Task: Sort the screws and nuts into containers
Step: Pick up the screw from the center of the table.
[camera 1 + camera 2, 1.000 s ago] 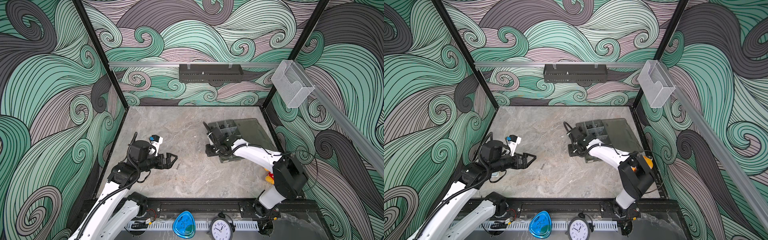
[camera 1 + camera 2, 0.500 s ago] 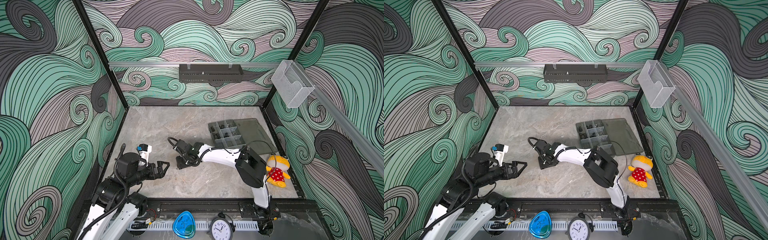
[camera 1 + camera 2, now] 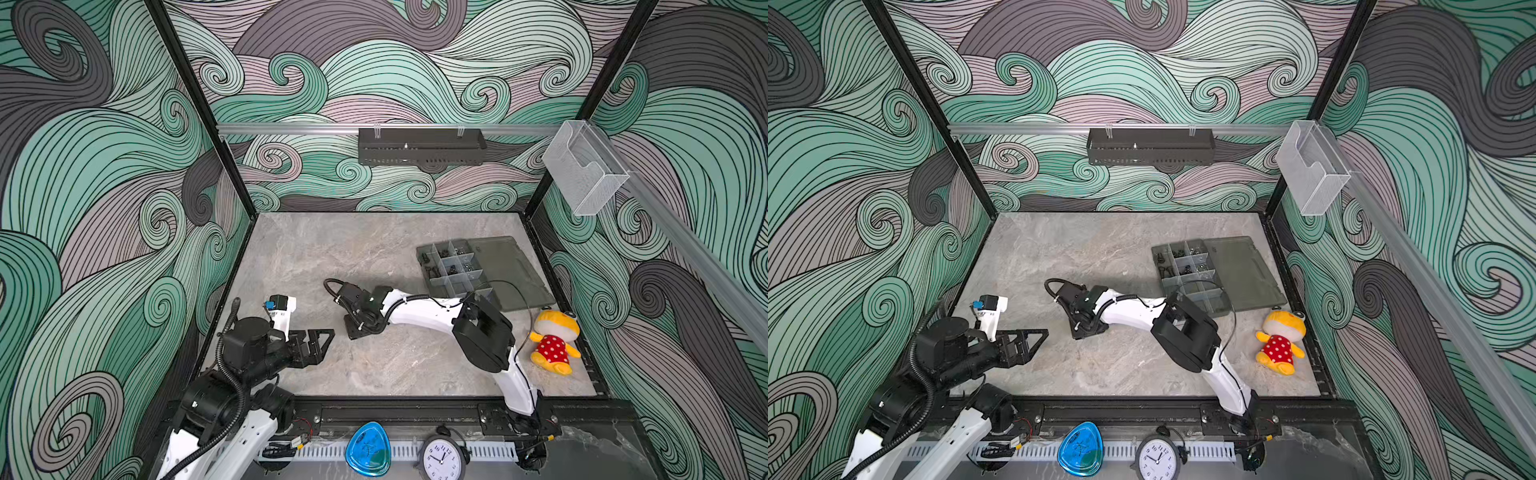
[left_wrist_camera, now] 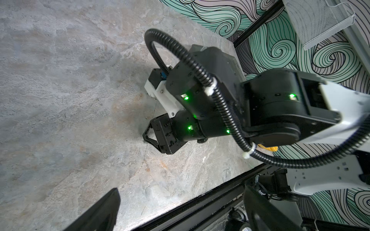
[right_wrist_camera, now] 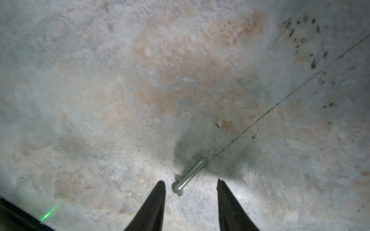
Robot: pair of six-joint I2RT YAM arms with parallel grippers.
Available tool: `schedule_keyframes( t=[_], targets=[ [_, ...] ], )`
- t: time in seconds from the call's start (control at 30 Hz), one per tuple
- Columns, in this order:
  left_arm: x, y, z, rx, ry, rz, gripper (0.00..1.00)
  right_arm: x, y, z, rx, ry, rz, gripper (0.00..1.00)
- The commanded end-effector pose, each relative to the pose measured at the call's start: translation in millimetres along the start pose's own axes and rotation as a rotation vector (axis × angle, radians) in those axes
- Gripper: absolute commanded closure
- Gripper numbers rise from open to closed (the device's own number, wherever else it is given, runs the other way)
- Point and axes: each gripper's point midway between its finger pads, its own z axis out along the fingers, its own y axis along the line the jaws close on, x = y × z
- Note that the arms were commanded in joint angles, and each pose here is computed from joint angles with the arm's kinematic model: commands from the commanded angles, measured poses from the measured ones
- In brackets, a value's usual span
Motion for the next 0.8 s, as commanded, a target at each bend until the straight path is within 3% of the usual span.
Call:
schedule_keyframes(
  t=[0.0, 0.23, 0.6, 0.77],
  targets=[
    [4, -1, -2, 0.011, 0.005, 0.023, 0.01, 2, -7, 7, 0.064, 0.007, 0.029, 0.57],
    [3, -5, -3, 0.034, -0.004, 0.041, 0.01, 9, -14, 16, 0.105, 0.049, 0.038, 0.62],
    [0, -6, 0, 0.040, -0.012, 0.038, 0.01, 29, -45, 9, 0.194, 0.087, 0.039, 0.91],
    [-4, -9, 6, 0.055, -0.008, 0.039, 0.01, 27, -64, 1, 0.184, 0.057, 0.054, 0.99]
  ],
)
